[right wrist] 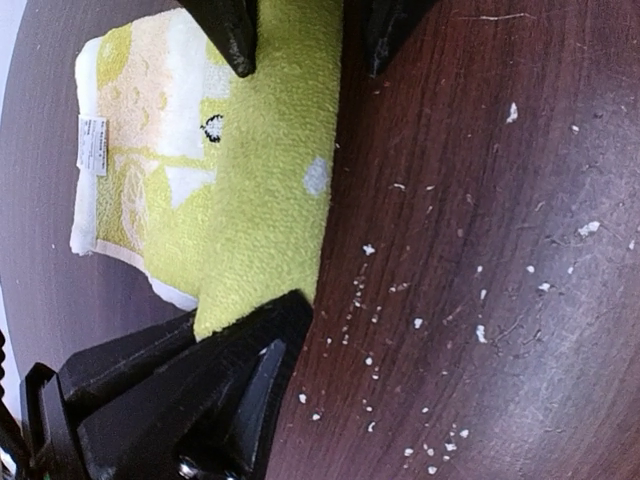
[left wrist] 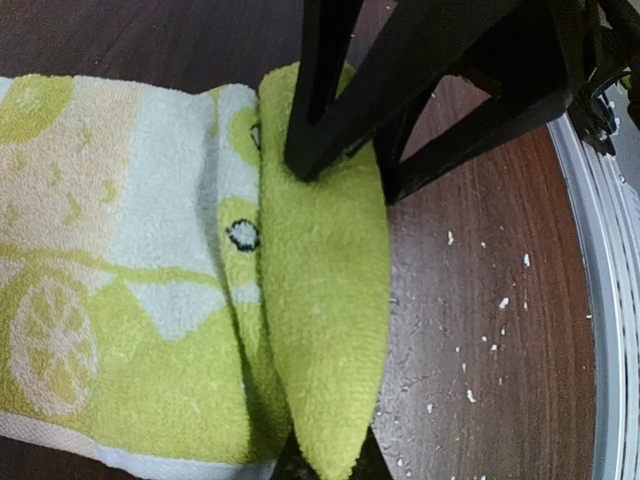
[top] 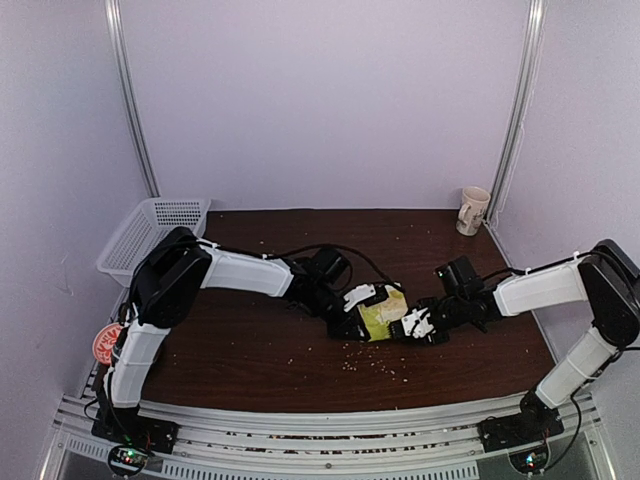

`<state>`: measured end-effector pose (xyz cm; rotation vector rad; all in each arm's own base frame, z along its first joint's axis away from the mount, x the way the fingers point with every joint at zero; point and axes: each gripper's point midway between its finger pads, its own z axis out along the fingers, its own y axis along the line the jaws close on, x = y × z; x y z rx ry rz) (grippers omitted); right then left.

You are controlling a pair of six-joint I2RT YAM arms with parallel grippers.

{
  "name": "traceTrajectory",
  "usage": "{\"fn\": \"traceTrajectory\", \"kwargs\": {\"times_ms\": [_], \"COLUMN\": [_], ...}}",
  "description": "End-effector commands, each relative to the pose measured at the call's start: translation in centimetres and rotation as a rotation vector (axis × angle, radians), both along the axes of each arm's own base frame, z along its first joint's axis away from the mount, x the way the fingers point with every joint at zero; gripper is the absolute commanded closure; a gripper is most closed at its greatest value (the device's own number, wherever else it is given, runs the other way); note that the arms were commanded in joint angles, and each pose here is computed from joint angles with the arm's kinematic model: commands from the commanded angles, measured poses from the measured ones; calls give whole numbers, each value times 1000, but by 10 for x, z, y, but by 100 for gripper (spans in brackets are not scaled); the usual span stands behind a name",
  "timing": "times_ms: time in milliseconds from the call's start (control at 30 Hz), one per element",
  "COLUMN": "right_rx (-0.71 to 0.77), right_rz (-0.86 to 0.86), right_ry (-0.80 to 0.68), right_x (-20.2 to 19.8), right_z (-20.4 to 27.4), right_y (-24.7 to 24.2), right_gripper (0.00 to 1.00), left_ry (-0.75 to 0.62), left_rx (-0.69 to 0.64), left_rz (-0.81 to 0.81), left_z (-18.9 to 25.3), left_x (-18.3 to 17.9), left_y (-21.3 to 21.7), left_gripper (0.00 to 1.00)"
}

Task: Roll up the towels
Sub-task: Roll the towel at the center of the board.

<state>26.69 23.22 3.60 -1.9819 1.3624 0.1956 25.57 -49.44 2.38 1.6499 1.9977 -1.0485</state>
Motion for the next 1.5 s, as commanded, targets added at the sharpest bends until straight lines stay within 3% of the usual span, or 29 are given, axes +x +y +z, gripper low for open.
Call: {"fn": "traceTrajectory", "kwargs": {"times_ms": [0,200,300,433,733,967,1267,1467], "right_rx": [-25,-63,-66,-93,-145,-161,-171,-172], "right_rz": [-36,1,21,20,21,-19,-82,-114], "right_ry": [0,74,120,184,341,457,652,764], "right_x": [9,3,-3,-6,-16,-15,-11,-7], "right_z": [-3,-6,-3,-3,-9,-9,-7,0], "right_y": [-1,0,2,1,0,2,7,7], "right_gripper": [68,94,100,100,100,100,100,100], "left_ry": [61,58,30,-17,-224,-504,-1050,-1186], "left_rx": [99,102,100,99,71,-22,15,-17], "left_rz": [29,31,49,74,173,221,94,46], "left_z": [-38,-38,-33,-22,18,43,49,50], "left_x": [-5,-6,-4,1,25,32,7,-5], "left_y": [16,19,22,26,41,65,52,35], "left_gripper": [100,100,90,68,36,35,32,35]}}
